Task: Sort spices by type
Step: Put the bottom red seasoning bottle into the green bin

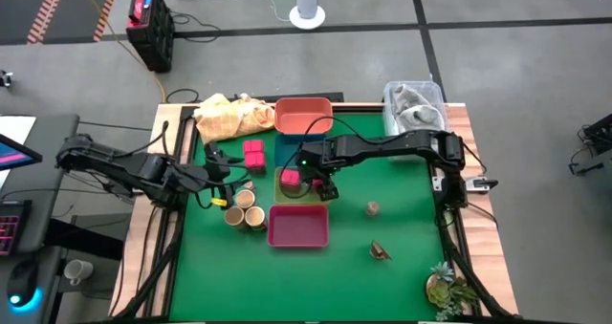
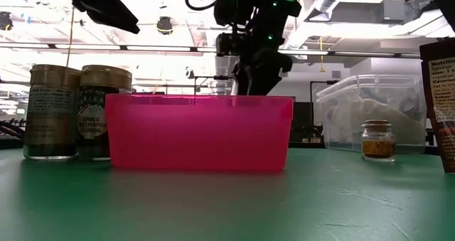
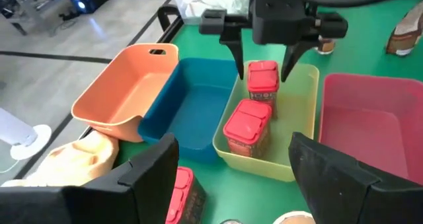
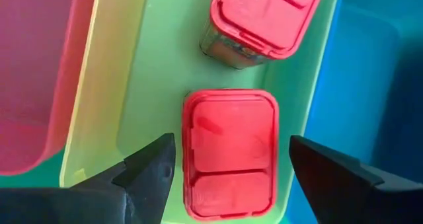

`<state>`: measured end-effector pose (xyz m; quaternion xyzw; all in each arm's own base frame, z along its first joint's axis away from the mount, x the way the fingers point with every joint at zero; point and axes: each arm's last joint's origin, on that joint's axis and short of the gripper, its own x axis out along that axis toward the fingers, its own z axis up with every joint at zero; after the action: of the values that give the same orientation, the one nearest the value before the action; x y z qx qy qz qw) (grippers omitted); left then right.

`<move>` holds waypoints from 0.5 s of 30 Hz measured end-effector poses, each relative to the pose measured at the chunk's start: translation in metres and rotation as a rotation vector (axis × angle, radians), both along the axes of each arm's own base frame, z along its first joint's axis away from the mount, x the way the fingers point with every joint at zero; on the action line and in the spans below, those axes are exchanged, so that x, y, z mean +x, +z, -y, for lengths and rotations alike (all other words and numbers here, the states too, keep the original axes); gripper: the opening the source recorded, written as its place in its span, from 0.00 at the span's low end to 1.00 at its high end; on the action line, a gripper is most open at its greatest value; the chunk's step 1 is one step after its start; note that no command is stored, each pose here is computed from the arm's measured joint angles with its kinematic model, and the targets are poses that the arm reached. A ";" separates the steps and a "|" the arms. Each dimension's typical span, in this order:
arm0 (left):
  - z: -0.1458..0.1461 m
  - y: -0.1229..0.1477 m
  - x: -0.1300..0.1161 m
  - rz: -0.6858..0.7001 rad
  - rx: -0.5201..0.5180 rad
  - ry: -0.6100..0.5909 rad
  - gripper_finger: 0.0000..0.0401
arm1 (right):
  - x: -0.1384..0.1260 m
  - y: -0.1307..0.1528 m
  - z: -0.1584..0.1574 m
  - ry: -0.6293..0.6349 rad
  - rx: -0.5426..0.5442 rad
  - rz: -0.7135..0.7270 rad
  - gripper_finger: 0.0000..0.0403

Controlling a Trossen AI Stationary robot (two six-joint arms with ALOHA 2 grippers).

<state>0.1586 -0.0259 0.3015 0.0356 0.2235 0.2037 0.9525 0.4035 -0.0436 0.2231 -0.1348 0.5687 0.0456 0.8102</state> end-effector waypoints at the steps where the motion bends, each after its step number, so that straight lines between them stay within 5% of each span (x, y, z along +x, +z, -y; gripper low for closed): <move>1: 0.000 -0.001 0.001 -0.004 0.001 -0.001 0.68 | 0.000 0.003 -0.001 0.000 -0.002 -0.002 0.80; 8: 0.001 -0.002 0.003 -0.011 0.002 -0.004 0.68 | 0.011 0.031 -0.037 0.065 0.001 0.079 0.80; 15: 0.003 -0.004 0.001 -0.024 -0.041 -0.022 0.69 | 0.016 0.022 -0.064 0.061 -0.021 0.164 0.79</move>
<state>0.1599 -0.0293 0.2974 0.0210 0.2388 0.1882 0.9524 0.4192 0.0205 0.2447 -0.1641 0.4964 0.0532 0.8508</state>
